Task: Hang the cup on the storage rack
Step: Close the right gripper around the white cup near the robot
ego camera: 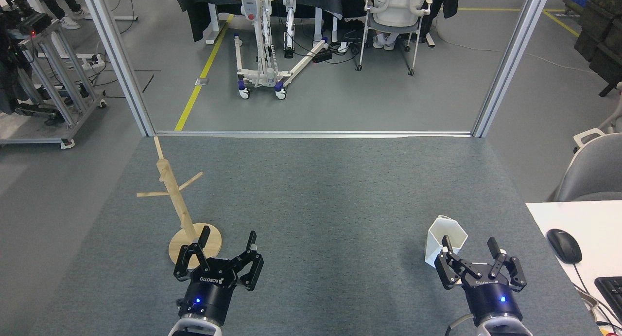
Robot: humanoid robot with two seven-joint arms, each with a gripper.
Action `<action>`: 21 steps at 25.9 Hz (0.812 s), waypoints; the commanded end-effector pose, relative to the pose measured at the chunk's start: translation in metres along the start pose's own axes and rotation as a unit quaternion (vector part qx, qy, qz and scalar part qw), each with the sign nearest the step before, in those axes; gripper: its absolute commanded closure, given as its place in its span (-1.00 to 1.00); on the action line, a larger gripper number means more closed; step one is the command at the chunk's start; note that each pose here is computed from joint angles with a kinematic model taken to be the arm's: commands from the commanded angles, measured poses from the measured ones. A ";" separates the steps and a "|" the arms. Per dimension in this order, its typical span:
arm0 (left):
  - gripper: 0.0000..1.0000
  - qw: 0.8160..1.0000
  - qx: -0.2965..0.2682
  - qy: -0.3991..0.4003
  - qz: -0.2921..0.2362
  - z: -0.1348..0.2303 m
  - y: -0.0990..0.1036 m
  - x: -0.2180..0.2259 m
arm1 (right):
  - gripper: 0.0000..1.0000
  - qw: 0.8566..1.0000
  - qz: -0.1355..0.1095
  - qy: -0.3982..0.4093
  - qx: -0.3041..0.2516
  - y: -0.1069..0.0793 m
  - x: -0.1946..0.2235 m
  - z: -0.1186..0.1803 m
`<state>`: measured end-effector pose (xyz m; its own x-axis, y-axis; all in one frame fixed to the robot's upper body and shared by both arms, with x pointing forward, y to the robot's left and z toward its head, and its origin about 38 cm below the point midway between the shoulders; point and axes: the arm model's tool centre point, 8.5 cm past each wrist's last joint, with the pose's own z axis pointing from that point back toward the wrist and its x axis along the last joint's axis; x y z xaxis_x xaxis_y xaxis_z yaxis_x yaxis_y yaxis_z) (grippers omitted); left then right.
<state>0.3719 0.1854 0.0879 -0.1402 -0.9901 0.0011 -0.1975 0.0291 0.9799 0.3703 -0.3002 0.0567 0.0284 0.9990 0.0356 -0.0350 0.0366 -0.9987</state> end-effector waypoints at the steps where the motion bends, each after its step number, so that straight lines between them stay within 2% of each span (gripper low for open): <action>1: -0.99 1.000 0.022 -0.001 0.001 0.000 0.012 -0.001 | -1.00 1.000 0.000 0.001 0.000 0.000 0.000 0.000; 10: -0.99 1.000 0.011 0.009 0.005 -0.001 0.006 0.002 | -1.00 1.000 0.002 0.006 0.006 0.005 -0.003 0.000; 16: -0.99 1.000 -0.018 0.009 0.006 0.001 -0.013 0.001 | -1.00 1.000 0.001 0.006 -0.004 0.006 -0.005 0.004; 17: -0.99 1.000 -0.019 0.009 0.005 0.001 -0.014 0.001 | -1.00 1.000 0.002 0.005 0.000 0.010 -0.005 0.007; 21: -0.99 1.000 -0.020 0.009 0.007 0.002 -0.015 0.002 | -1.00 0.999 0.007 0.022 0.048 0.044 -0.016 0.019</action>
<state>0.3729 0.1834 0.0749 -0.1252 -0.9920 0.0150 -0.1622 0.0354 0.9861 0.3565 -0.3091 0.0313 0.0530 0.9983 0.0260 -0.0829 0.0303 -0.9961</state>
